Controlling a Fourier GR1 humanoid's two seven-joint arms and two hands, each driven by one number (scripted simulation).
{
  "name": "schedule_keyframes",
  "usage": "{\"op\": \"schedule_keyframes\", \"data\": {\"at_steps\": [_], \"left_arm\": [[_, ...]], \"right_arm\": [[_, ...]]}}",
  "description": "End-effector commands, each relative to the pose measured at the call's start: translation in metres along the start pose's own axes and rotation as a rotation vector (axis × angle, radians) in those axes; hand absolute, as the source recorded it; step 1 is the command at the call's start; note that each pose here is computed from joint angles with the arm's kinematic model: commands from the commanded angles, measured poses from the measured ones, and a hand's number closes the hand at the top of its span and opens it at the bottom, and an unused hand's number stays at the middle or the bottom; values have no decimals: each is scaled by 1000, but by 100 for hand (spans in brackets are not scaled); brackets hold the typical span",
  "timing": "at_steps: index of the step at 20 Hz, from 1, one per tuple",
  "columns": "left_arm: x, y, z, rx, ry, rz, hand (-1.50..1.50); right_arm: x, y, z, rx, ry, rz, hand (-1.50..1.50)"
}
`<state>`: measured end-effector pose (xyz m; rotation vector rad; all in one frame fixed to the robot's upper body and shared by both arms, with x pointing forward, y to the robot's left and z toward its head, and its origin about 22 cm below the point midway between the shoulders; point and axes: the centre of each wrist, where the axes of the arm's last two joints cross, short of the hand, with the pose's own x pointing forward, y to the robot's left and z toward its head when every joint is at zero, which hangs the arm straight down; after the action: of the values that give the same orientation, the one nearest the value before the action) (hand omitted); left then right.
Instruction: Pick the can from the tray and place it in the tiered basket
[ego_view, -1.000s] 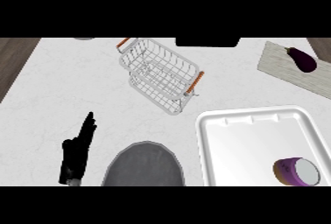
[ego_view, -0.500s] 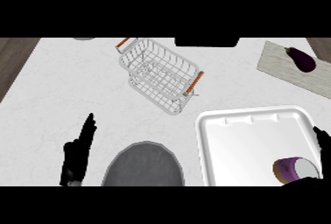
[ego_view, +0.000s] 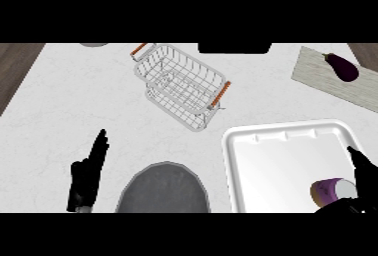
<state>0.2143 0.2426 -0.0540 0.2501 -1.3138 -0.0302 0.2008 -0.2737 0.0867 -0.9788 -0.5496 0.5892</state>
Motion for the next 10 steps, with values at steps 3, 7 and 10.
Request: {"op": "schedule_keyframes", "data": {"at_steps": [3, 7, 10], "left_arm": [[3, -1, -9, 10, 10, -4, 0], [-5, 11, 2, 28, 7, 0, 0], [4, 13, 0, 2, 15, 9, 0]], "right_arm": [[4, 9, -6, 47, 184, 78, -150], [-3, 21, -16, 98, 201, 60, -150], [-5, 6, -18, 112, 214, 45, -150]]}}
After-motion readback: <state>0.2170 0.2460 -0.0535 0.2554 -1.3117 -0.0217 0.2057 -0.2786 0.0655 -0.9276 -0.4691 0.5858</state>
